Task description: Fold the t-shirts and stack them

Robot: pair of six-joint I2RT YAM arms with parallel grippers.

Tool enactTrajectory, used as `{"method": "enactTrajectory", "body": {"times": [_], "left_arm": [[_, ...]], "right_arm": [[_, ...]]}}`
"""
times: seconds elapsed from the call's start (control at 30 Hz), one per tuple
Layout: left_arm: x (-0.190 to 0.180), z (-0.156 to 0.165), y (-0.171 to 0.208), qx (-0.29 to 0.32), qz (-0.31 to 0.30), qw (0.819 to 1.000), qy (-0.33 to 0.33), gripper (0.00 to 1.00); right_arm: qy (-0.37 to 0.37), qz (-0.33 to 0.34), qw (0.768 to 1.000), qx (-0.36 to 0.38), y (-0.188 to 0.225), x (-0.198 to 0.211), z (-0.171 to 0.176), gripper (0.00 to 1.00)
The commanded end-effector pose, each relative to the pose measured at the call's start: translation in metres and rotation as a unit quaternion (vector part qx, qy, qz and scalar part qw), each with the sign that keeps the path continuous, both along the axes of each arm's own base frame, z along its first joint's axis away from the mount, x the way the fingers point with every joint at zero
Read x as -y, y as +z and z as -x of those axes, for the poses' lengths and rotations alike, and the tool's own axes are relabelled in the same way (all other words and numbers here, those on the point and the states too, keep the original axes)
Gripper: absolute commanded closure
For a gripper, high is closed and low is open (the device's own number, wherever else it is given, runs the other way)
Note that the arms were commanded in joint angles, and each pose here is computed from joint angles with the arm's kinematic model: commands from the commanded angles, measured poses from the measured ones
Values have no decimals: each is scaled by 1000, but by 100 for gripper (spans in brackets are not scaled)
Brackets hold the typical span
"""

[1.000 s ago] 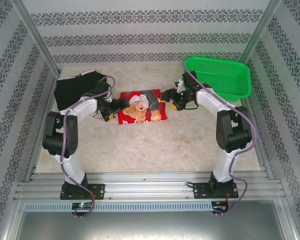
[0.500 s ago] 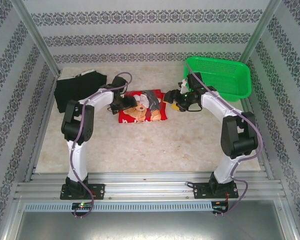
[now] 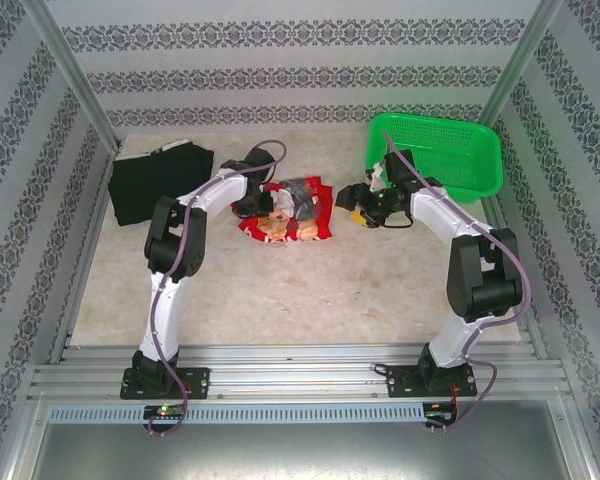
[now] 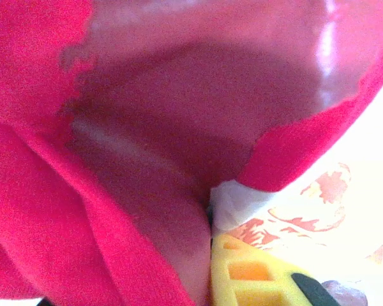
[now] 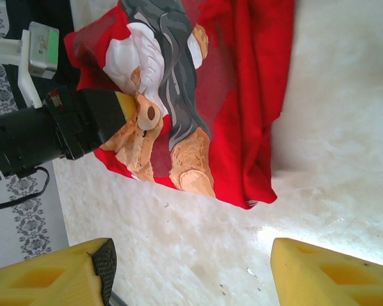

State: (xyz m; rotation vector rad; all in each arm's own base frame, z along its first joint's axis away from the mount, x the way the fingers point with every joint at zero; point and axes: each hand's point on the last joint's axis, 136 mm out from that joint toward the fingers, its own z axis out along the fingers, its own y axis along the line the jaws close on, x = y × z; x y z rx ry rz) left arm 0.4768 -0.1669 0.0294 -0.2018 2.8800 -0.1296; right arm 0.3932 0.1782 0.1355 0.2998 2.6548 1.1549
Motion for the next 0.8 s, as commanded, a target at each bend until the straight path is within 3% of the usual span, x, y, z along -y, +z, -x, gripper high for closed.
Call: {"method": "enactTrajectory", "body": {"times": [0.0,0.37,0.67,0.77], "left_arm": [[-21,4,-3,-22,-72,997,-28,90],[-43,-56,121,132,-182,971,-79,95],[-79,-85,168,179,-269,939,-112,96],[-102,-90,178,183,-280,937,-100,96]], "right_arm": [[6,-11,1000,21,11,2,2,34],[-3,-9,1000,16,6,4,3,37],[-8,-6,1000,10,2,5,3,38],[-8,-5,1000,6,0,5,5,38]]}}
